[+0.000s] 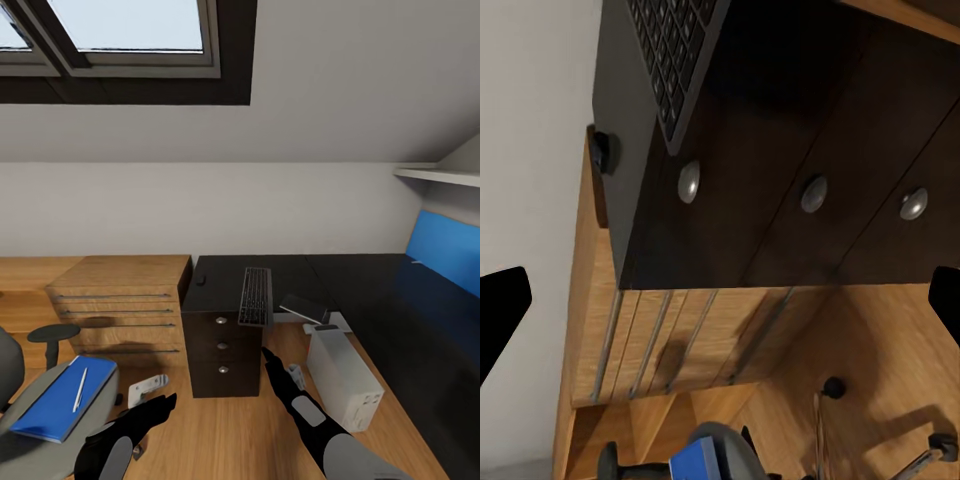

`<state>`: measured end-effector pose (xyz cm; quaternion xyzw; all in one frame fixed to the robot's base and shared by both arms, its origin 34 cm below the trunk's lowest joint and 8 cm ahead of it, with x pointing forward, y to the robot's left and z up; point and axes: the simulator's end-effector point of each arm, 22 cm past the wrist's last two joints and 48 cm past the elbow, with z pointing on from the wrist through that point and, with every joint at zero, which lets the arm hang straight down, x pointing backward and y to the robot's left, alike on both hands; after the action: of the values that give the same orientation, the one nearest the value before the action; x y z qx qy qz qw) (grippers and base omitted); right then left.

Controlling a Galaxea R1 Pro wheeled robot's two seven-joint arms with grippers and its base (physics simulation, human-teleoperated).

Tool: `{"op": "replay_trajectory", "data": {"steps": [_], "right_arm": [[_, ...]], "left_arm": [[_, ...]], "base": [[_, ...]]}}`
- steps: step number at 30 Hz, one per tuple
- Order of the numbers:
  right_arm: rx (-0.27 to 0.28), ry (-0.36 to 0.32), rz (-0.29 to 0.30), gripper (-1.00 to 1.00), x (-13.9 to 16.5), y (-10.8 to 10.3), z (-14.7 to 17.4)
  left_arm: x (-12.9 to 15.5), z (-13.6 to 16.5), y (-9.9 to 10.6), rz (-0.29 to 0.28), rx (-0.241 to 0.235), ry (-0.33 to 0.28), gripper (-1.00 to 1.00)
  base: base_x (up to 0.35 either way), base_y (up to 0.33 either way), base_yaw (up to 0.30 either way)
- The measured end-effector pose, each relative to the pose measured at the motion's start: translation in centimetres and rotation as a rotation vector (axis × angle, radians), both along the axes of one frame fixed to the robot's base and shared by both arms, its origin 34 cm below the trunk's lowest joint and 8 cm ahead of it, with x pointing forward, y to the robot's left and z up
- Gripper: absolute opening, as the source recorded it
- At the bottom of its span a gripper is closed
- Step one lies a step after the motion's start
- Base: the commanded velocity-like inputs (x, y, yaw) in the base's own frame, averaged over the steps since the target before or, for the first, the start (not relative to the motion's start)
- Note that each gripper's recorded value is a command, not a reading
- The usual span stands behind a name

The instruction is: In the bedroom, organize the workspace by keeping the computer under the desk, ensuring the monitor is on the desk, placing the keyboard on the desk next to the monitor, placing the mouse on the desk next to the keyboard, moving the folder from the swivel chair onto the desk next to the mouse, stacking the notebook on top of the folder with the pen on top of the notebook, and positioning the swivel chair next to the desk.

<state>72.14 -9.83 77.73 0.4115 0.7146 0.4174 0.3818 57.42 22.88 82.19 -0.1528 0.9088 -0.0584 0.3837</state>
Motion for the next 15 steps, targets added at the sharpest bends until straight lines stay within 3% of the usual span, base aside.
{"op": "replay_trajectory", "data": {"steps": [7, 11, 15], "right_arm": [[-0.034, -0.031, 0.033, 1.0, 0.1, 0.5, -0.5], [-0.079, -0.062, 0.009, 1.0, 0.4, -0.2, -0.9], [-0.074, -0.052, 0.0, 1.0, 0.3, -0.4, -1.8]], "left_arm": [[-0.1, -1.4, 0.0, 0.0, 0.0, 0.007, 1.0], [-0.1, -2.1, 0.0, 0.0, 0.002, 0.01, 1.0], [-0.1, -2.7, 0.0, -0.001, 0.002, 0.01, 1.0]], "base": [[0.0, 0.0, 0.0], [0.0, 0.0, 0.0], [0.0, 0.0, 0.0]]}}
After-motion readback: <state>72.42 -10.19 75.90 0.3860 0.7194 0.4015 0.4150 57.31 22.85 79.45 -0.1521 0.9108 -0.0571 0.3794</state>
